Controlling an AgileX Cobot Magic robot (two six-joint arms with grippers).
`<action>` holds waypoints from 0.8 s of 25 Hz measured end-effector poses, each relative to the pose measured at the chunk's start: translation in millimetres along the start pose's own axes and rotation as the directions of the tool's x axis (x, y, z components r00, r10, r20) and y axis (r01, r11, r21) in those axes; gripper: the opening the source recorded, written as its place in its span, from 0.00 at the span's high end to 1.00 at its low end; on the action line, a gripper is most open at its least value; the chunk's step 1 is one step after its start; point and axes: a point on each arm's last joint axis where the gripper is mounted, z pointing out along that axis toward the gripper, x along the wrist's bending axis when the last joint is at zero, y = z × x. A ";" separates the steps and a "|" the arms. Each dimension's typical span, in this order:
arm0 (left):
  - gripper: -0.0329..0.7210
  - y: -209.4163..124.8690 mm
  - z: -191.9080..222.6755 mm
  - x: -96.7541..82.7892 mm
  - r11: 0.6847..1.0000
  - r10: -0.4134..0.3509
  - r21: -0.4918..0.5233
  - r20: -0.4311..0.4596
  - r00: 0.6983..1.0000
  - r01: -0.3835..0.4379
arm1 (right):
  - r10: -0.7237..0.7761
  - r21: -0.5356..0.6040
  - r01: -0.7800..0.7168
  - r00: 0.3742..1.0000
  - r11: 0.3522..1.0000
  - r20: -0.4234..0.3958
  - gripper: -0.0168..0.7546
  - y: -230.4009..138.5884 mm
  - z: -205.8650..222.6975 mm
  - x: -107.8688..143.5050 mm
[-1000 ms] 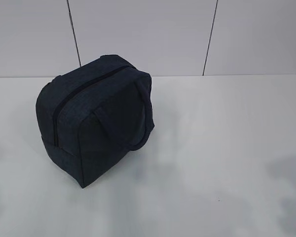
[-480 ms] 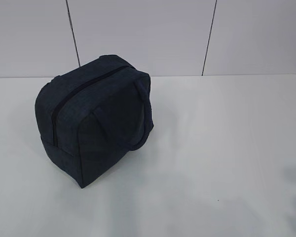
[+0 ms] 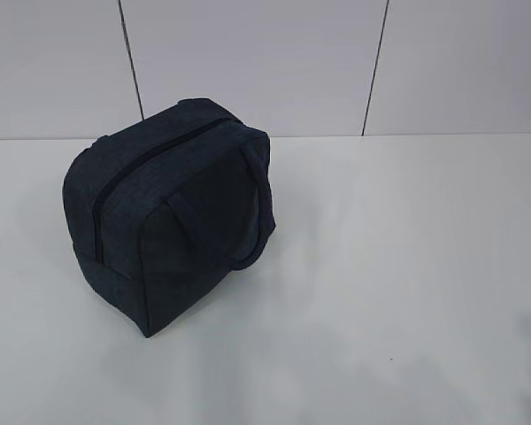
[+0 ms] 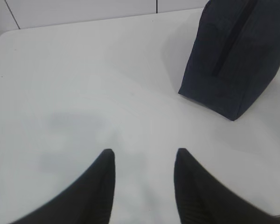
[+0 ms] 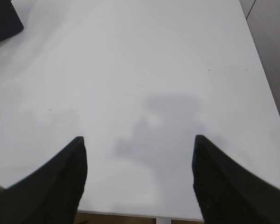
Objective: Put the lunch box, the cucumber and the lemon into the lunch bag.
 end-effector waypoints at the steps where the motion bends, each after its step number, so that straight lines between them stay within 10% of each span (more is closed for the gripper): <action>1: 0.55 0.0 0.0 0.0 1.000 0.000 0.001 0.000 1.000 0.000 | 0.000 0.000 0.000 1.000 1.000 0.000 0.28 0.0 0.0 0.0; 20: 0.55 -0.2 0.0 -0.1 1.000 0.000 0.002 0.001 1.000 0.000 | 0.000 0.000 0.000 1.000 1.000 0.000 0.28 -0.3 -0.2 0.0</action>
